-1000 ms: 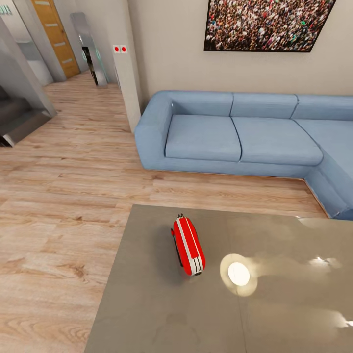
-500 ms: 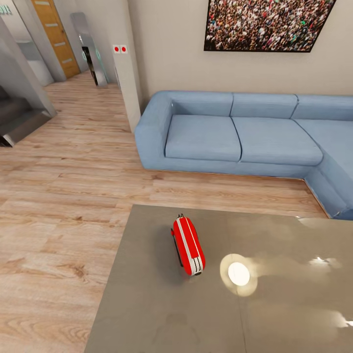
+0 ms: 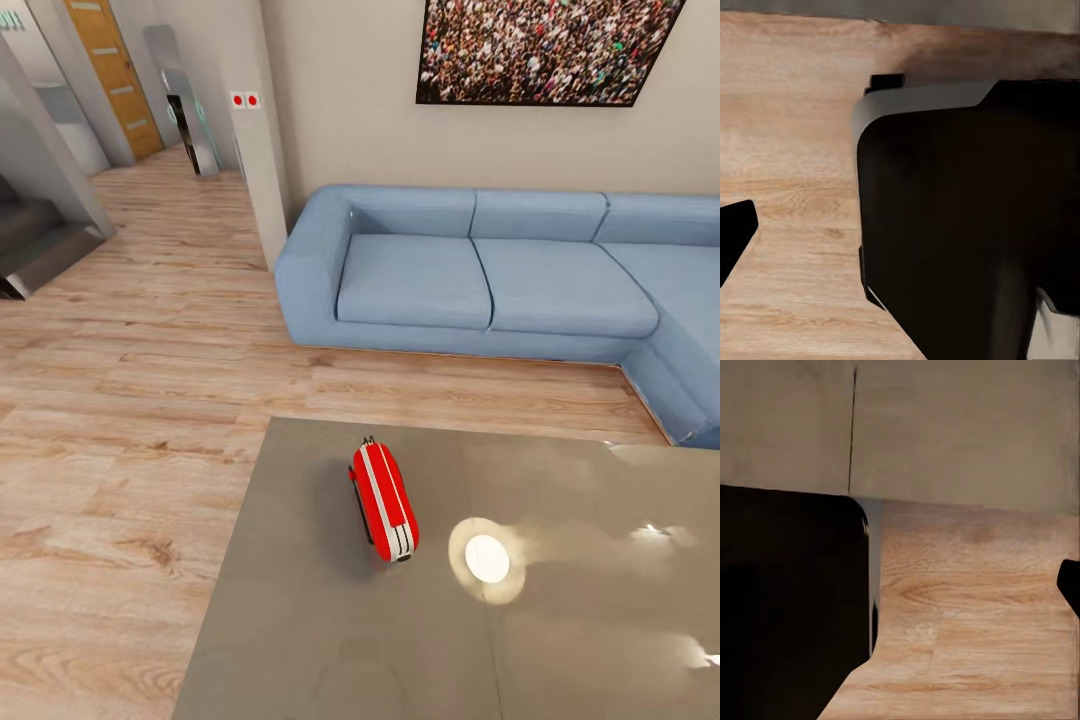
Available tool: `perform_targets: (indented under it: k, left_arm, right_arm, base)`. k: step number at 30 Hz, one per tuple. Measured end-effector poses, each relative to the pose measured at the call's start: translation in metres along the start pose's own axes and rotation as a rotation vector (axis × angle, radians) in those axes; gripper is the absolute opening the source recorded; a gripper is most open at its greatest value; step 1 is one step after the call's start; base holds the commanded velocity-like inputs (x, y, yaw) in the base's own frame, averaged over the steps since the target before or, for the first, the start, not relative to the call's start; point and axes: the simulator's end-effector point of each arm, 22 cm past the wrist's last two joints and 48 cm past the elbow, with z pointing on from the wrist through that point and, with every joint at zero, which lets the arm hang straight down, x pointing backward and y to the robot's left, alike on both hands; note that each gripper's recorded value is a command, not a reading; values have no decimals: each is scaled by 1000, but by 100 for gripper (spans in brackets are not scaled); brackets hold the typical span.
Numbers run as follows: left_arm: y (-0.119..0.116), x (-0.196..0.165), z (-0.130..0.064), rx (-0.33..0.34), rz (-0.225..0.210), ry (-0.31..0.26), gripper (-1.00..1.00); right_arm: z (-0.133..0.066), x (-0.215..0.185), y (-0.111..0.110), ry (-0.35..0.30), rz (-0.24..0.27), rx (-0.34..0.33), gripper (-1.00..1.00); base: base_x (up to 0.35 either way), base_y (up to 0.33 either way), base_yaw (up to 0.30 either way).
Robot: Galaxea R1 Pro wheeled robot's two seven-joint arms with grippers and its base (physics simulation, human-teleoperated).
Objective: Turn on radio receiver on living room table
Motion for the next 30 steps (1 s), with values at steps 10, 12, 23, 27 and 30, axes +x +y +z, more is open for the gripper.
perform_targets:
  k: [10, 12, 23, 27, 30]
  left_arm:
    - [-40, -156, -57, 181, 30, -236, 100]
    - [-43, -175, -69, 204, 41, -267, 100]
    - [-55, -297, -112, 256, 64, -435, 100]
    - [-58, -306, -106, 272, 71, -435, 100]
    - [-56, -314, -105, 271, 79, -453, 100]
  right_arm:
    - [-50, -142, -36, -229, -60, 150, 100]
    - [-57, -169, -39, -262, -69, 165, 100]
    - [-92, -297, -29, -450, -70, 107, 100]
    - [-95, -307, 1, -465, -109, -21, 100]
    - [-99, -311, 10, -472, -138, -52, 100]
  base:
    - [0, 0, 0]
    - [0, 0, 0]
    - [0, 0, 0]
    - [0, 0, 0]
    - [0, 0, 0]
